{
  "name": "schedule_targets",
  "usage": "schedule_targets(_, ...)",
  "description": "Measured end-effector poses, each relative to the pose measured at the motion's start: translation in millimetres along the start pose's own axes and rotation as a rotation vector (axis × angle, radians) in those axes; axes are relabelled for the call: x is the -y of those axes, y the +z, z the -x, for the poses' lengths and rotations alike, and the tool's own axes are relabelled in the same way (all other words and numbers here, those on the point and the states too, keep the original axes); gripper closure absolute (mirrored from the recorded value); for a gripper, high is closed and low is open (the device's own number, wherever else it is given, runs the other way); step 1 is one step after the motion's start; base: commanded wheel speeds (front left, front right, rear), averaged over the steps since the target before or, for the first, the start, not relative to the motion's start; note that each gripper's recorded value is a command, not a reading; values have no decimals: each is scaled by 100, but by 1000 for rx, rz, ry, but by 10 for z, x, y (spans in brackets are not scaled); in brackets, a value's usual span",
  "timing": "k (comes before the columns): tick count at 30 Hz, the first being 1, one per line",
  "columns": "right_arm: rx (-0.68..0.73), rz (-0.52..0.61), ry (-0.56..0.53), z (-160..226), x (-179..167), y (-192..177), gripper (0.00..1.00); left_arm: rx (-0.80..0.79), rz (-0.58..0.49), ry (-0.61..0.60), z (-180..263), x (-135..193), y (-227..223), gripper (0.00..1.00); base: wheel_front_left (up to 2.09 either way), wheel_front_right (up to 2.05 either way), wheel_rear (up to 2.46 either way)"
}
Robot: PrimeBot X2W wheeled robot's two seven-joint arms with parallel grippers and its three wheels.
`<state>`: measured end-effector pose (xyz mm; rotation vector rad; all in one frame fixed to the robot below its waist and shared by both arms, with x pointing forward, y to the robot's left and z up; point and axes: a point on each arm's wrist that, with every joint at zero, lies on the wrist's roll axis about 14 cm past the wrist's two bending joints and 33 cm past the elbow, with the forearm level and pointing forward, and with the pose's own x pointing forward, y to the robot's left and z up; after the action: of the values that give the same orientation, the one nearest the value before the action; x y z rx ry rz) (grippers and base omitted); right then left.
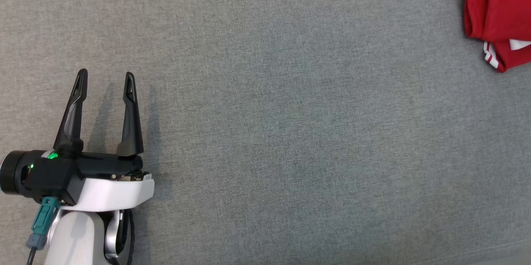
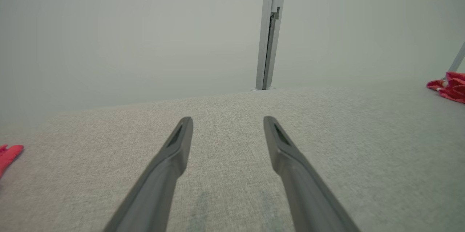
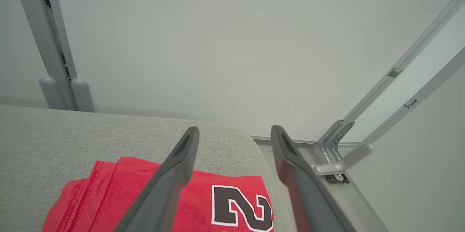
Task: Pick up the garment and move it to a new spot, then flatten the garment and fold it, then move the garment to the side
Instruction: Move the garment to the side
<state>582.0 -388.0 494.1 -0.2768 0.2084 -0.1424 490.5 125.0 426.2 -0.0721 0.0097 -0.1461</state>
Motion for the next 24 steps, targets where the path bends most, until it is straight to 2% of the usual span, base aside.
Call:
schedule_targets(6,134,-35,37,123,-109,426,0,27,7,32,103,-72,187,0,0,0,0)
schedule_targets(12,263,-106,105,421,-402,745,0,50,8,69,310,-170,391,0,0,0,0)
schedule_targets(20,355,-200,164,881,-733,859,0,76,16,101,580,-250,604,0,0,0,0)
schedule_targets(24,363,-250,203,1152,-979,769,0,93,18,134,743,-340,708,0,0,0,0)
